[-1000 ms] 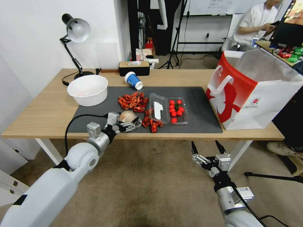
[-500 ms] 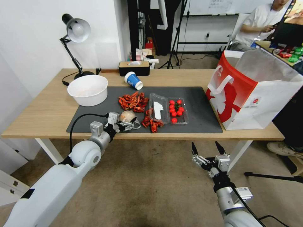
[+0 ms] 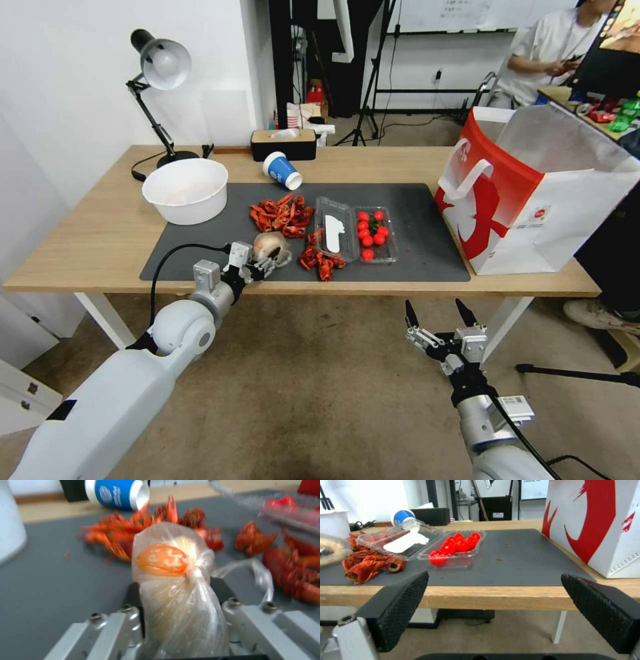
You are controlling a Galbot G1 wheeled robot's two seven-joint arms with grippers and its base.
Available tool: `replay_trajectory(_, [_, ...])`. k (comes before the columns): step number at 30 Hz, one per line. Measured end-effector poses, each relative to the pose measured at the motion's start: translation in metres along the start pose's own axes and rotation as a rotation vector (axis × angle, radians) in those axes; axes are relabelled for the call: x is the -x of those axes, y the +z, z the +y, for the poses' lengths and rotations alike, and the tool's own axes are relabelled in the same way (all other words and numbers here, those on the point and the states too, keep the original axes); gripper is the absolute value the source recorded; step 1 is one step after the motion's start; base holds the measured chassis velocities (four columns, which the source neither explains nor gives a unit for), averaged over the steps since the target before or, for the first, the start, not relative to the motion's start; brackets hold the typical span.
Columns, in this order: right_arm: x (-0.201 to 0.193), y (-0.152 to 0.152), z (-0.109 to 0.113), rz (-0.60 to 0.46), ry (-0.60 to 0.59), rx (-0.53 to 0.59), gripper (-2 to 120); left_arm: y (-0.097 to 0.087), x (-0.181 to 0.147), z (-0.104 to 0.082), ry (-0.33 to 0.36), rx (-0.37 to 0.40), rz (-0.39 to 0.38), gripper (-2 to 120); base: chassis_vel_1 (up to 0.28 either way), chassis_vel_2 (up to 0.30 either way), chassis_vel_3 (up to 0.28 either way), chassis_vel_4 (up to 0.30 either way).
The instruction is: Pick up the trash from the table and place it into the takeout bag.
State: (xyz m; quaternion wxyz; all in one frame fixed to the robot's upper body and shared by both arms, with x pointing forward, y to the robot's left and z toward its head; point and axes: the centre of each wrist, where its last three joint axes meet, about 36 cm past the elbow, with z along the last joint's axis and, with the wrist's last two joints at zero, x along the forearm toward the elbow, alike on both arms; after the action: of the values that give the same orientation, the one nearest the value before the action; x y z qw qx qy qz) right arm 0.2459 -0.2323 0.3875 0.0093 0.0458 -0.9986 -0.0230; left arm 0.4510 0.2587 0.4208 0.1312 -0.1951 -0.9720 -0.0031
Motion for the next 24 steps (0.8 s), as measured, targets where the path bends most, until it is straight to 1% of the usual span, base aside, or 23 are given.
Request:
replay_trajectory(1, [0.000, 0.000, 0.001, -0.001, -0.001, 0.000, 100, -0.008, -0.004, 0.002, 0.001, 0.014, -0.028, 23, 0.000, 0.000, 0.000, 0.000])
replay_trajectory(2, [0.000, -0.001, 0.001, -0.002, -0.001, 0.001, 100, -0.020, -0.008, 0.003, 0.006, 0.030, -0.068, 18, 0.000, 0.000, 0.000, 0.000])
replay_trajectory(3, [0.000, -0.001, 0.001, -0.002, -0.001, 0.001, 100, -0.020, -0.008, 0.003, 0.006, 0.030, -0.068, 18, 0.000, 0.000, 0.000, 0.000])
replay_trajectory(4, [0.000, -0.001, 0.001, -0.003, -0.002, 0.001, 100, -0.027, -0.009, 0.004, 0.010, 0.038, -0.090, 16, 0.000, 0.000, 0.000, 0.000])
replay_trajectory(5, [0.000, -0.002, 0.002, -0.005, -0.002, 0.002, 100, -0.041, -0.011, 0.005, 0.021, 0.054, -0.131, 13, 0.000, 0.000, 0.000, 0.000])
replay_trajectory(6, [-0.001, -0.002, 0.002, -0.006, -0.002, 0.002, 100, -0.050, -0.011, 0.006, 0.033, 0.062, -0.159, 10, 0.000, 0.000, 0.000, 0.000])
replay_trajectory(7, [-0.001, -0.002, 0.002, -0.006, -0.002, 0.002, 100, -0.050, -0.011, 0.006, 0.033, 0.062, -0.159, 10, 0.000, 0.000, 0.000, 0.000])
replay_trajectory(9, [-0.002, -0.004, 0.002, -0.009, -0.001, 0.002, 100, -0.082, -0.006, 0.005, 0.079, 0.073, -0.232, 7, 0.000, 0.000, 0.000, 0.000])
replay_trajectory(10, [-0.002, -0.005, 0.002, -0.010, -0.001, 0.002, 100, -0.092, -0.002, 0.002, 0.105, 0.068, -0.251, 7, 0.000, 0.000, 0.000, 0.000])
replay_trajectory(11, [-0.002, -0.005, 0.002, -0.010, -0.001, 0.002, 100, -0.092, -0.002, 0.002, 0.105, 0.068, -0.251, 7, 0.000, 0.000, 0.000, 0.000])
replay_trajectory(14, [-0.005, -0.007, 0.004, -0.014, 0.000, -0.001, 100, -0.126, 0.021, -0.014, 0.194, 0.058, -0.297, 7, 0.000, 0.000, 0.000, 0.000])
replay_trajectory(15, [-0.005, -0.007, 0.004, -0.014, 0.000, -0.001, 100, -0.126, 0.021, -0.014, 0.194, 0.058, -0.297, 7, 0.000, 0.000, 0.000, 0.000])
replay_trajectory(17, [-0.007, -0.008, 0.004, -0.016, 0.006, -0.004, 100, -0.158, 0.049, -0.033, 0.272, 0.065, -0.337, 7, 0.000, 0.000, 0.000, 0.000])
replay_trajectory(18, [-0.007, -0.008, 0.004, -0.016, 0.006, -0.004, 100, -0.158, 0.049, -0.033, 0.272, 0.065, -0.337, 7, 0.000, 0.000, 0.000, 0.000])
replay_trajectory(20, [-0.009, -0.009, 0.004, -0.017, 0.011, -0.006, 100, -0.183, 0.073, -0.054, 0.330, 0.068, -0.359, 7, 0.000, 0.000, 0.000, 0.000])
replay_trajectory(21, [-0.010, -0.009, 0.004, -0.017, 0.012, -0.007, 100, -0.189, 0.082, -0.062, 0.348, 0.071, -0.362, 7, 0.000, 0.000, 0.000, 0.000])
replay_trajectory(22, [-0.010, -0.009, 0.004, -0.017, 0.012, -0.007, 100, -0.189, 0.082, -0.062, 0.348, 0.071, -0.362, 7, 0.000, 0.000, 0.000, 0.000])
replay_trajectory(24, [-0.011, -0.009, 0.005, -0.017, 0.018, -0.010, 100, -0.218, 0.114, -0.094, 0.404, 0.091, -0.374, 7, 0.000, 0.000, 0.000, 0.000])
